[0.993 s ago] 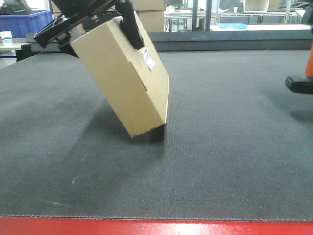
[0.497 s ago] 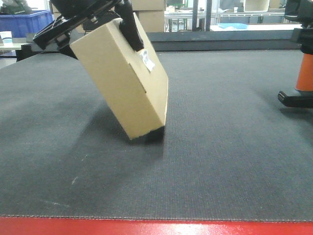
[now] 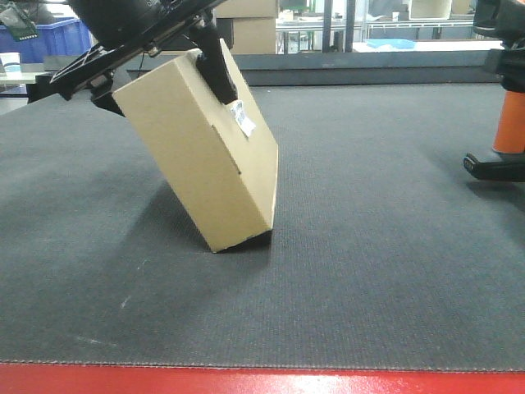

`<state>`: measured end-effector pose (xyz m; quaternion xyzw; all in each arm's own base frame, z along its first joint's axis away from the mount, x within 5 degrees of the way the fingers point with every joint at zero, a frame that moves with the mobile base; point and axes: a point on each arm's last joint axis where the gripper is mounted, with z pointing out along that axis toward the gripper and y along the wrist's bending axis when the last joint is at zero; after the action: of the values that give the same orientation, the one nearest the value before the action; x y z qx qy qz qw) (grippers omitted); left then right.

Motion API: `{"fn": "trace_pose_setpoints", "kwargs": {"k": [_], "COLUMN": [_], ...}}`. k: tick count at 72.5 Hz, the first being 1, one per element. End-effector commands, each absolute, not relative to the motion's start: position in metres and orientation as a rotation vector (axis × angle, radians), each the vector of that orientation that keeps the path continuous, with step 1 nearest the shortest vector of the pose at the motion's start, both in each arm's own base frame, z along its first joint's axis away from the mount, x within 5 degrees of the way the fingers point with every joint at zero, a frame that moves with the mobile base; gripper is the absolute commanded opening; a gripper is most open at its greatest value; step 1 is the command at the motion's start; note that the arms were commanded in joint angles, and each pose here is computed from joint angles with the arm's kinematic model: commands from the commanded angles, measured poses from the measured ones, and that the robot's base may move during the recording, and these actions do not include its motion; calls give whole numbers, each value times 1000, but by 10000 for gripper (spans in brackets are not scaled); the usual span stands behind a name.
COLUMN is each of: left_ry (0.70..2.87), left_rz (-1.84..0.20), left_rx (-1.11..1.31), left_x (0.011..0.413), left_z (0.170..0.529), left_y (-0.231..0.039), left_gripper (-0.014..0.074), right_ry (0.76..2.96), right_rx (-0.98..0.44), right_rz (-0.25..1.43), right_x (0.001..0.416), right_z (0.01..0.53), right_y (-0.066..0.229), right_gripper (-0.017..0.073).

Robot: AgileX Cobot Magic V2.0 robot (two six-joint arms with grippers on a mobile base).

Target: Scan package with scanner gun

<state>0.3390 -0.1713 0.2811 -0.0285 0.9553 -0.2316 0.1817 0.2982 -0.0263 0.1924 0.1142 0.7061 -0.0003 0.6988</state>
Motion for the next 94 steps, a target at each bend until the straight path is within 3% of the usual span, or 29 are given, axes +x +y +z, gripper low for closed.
{"fn": "trace_pose_setpoints", "kwargs": {"k": [1, 8, 24, 46, 80, 94], "left_ry": [2677, 2677, 2677, 2677, 2658, 2578], "left_rz": [-669, -669, -669, -669, -661, -628], "left_rx": [-82, -82, -82, -82, -75, -22], "left_x": [338, 338, 338, 338, 338, 336], "left_z": [283, 283, 283, 283, 286, 312], "left_y": [-174, -174, -174, -174, -173, -168], "left_gripper": [-111, -111, -111, -111, -111, -111], "right_ry": [1498, 1523, 1533, 1599, 1583, 1589], "right_rx": [239, 242, 243, 250, 246, 210], "right_rz": [-4, -3, -3, 0, -10, -6], "right_x": [299, 299, 299, 299, 282, 266], "right_z": [202, 200, 199, 193, 183, 174], "right_y": [-26, -26, -26, -26, -25, -22], "right_gripper": [262, 325, 378, 562, 560, 560]}}
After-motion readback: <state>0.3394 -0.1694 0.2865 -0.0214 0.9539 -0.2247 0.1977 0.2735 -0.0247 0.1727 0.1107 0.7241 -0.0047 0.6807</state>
